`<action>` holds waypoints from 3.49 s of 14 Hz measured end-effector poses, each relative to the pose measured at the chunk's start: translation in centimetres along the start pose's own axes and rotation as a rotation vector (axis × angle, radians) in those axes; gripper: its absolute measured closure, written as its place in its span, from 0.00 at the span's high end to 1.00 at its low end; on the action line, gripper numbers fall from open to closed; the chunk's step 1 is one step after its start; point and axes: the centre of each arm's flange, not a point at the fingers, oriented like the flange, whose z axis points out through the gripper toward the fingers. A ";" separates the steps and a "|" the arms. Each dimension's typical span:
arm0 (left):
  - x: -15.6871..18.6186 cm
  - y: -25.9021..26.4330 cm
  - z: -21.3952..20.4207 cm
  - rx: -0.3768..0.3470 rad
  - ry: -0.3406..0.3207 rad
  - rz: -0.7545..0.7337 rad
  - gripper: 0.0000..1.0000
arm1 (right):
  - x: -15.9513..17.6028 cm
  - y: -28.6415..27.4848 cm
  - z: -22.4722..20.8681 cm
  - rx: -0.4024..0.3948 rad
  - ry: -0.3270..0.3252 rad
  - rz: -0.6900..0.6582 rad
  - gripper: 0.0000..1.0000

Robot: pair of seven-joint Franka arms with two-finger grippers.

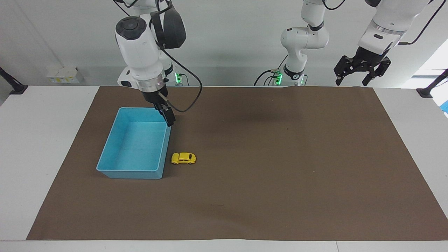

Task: Wind up and store yellow beetle car
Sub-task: 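Move the right gripper to the car beside the blue box, then lower the right gripper and grasp the yellow car, then lift the car with the right gripper over the blue box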

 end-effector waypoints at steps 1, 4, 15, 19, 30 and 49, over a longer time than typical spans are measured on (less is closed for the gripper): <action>0.0 0.0 0.0 0.000 0.000 0.000 1.00 | -0.5 -0.5 0.9 -0.001 0.007 0.051 1.00; 0.0 0.0 0.0 0.000 0.000 0.000 1.00 | -1.9 -2.0 3.8 -0.015 0.038 0.191 1.00; 0.0 0.0 0.0 0.000 -0.001 0.000 1.00 | -2.6 -5.5 16.7 -0.015 0.109 0.503 1.00; 0.0 0.0 0.0 0.000 -0.001 0.000 1.00 | -3.2 -4.4 22.2 0.001 0.124 0.498 1.00; 0.0 0.0 0.0 0.000 -0.001 0.000 1.00 | -3.8 -4.0 23.3 0.022 0.130 0.490 0.45; 0.0 0.0 0.0 0.000 -0.001 0.000 1.00 | -0.4 1.4 4.2 0.036 0.040 0.046 0.45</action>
